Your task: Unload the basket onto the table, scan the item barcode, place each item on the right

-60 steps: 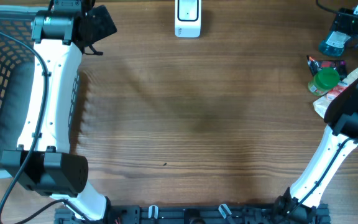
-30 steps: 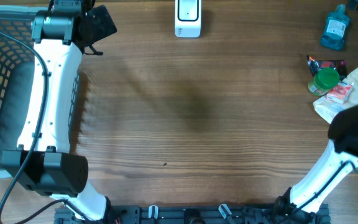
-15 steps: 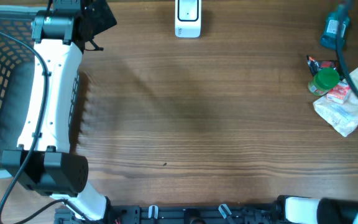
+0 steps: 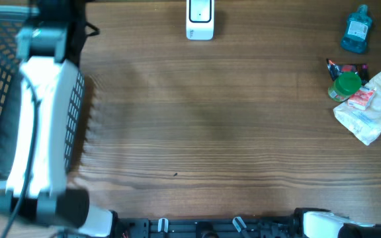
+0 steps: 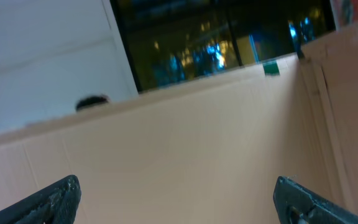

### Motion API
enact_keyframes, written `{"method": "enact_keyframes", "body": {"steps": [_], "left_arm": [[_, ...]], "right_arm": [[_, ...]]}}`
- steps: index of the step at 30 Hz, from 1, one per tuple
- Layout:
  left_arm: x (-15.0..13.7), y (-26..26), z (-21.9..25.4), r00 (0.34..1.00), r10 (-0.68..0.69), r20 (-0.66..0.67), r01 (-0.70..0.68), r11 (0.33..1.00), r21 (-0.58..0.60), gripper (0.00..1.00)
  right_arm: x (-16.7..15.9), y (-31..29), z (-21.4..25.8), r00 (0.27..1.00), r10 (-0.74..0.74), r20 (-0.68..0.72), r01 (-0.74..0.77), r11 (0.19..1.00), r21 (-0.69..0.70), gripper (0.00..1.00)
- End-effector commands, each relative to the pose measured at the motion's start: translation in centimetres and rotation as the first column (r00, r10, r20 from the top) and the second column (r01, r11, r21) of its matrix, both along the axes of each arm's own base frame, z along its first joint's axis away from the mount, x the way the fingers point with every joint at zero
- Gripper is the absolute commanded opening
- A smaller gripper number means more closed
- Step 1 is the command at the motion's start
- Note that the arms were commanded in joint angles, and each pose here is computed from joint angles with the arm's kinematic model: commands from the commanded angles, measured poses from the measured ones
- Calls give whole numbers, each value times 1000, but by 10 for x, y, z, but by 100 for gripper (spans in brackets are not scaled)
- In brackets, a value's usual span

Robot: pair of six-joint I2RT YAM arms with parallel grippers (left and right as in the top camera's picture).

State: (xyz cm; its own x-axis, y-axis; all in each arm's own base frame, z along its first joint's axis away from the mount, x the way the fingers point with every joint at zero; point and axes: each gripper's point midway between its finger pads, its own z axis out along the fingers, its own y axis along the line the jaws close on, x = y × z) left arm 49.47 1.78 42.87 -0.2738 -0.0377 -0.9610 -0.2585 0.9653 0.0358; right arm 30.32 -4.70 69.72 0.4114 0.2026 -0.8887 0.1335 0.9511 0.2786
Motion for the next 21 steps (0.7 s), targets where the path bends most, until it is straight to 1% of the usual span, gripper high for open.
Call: {"method": "enact_keyframes", "body": {"steps": [1, 2, 5, 6, 9, 12, 14, 16, 18, 21], "left_arm": [[-59, 16, 59, 999, 5, 44, -14, 977, 211, 100], [-68, 16, 62, 1000, -6, 28, -1, 969, 247, 100], [-97, 14, 83, 997, -32, 76, 13, 970, 245, 100], [-105, 12, 85, 995, -50, 82, 29, 970, 242, 100], [-124, 7, 71, 994, -92, 64, 75, 969, 235, 100], [-136, 5, 46, 990, -123, 62, 105, 968, 229, 100], [-146, 8, 34, 990, -115, 83, 93, 969, 230, 100], [-164, 13, 24, 987, -106, 122, 75, 970, 230, 100], [-184, 11, 17, 977, -144, 156, 106, 968, 228, 100], [-216, 1, 12, 946, -242, 214, 191, 953, 234, 100]], "right_arm": [[14, -5, -1, 1000, -25, 12, 24, 999, 26, 100], [17, -7, -4, 999, -36, -1, 36, 999, 28, 100], [17, -5, -26, 997, -30, -65, 31, 999, 24, 100], [14, -1, -38, 994, -30, -102, 30, 1000, -6, 100], [4, 6, -71, 981, -34, -190, 19, 997, -77, 100], [-12, 7, -104, 968, -37, -246, 16, 996, -86, 100], [-31, 3, -122, 963, -65, -263, 41, 995, -95, 100], [-53, -1, -133, 963, -84, -255, 62, 994, -92, 100], [-82, -1, -142, 970, -87, -229, 68, 994, -89, 100], [-117, -2, -152, 977, -87, -194, 71, 994, -87, 100]]}}
